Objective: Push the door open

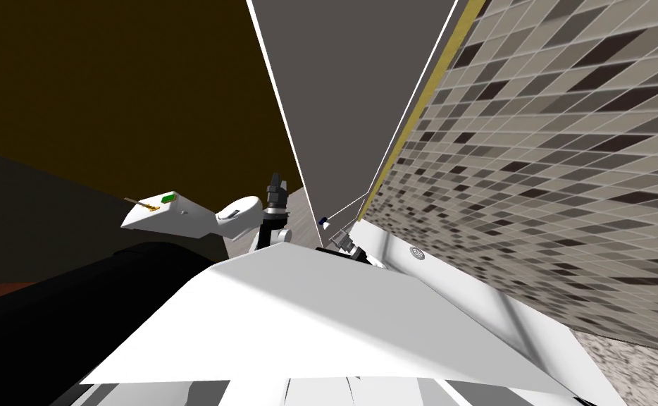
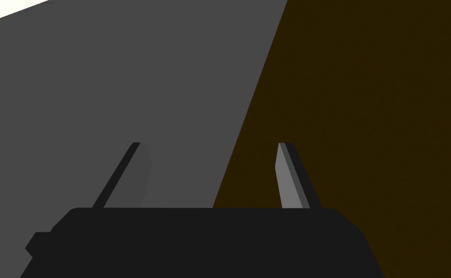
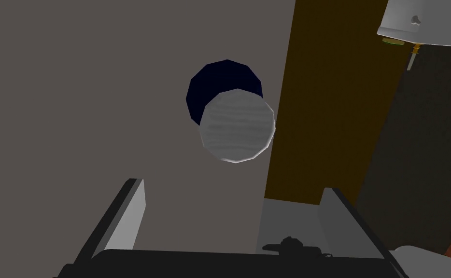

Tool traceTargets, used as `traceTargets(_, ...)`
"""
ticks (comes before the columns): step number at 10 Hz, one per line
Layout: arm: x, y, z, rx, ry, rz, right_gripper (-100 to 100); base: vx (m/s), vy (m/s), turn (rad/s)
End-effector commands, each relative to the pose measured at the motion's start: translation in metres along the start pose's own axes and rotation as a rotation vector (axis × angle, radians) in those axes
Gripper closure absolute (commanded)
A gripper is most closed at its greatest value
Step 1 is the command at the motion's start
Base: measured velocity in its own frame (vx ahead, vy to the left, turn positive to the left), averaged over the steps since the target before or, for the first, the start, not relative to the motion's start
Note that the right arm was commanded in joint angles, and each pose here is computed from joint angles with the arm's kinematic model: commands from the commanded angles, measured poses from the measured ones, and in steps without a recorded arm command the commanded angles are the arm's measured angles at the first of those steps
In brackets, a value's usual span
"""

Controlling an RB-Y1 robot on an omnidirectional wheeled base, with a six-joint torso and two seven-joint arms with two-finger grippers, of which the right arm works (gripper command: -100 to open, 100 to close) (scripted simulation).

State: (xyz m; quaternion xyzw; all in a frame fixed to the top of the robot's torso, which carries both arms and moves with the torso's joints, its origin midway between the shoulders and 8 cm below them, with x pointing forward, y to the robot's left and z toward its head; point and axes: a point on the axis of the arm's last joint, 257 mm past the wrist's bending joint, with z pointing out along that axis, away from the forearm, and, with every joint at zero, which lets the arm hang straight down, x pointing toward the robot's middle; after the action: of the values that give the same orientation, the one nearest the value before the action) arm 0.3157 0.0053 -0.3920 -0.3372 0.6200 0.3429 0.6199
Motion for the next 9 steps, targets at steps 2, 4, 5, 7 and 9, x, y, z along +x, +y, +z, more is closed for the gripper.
traceTargets(2, 0.0, 0.0, -0.0005, 0.0, 0.001, 0.0, 100, -0.016, -0.025, 0.004)
traceTargets(4, 0.0, 0.0, -0.0005, 0.0, 0.001, 0.0, 100, -0.017, -0.027, 0.0)
traceTargets(5, 0.0, 0.0, -0.0005, 0.0, 0.001, 0.0, 100, -0.007, -0.008, 0.0)
traceTargets(7, 0.0, -0.015, -0.0009, 0.044, 0.002, -0.003, -100, -0.038, 0.049, -0.093)
traceTargets(9, 0.0, -0.028, -0.0017, 0.081, 0.003, -0.006, -100, -0.124, 0.165, -0.178)
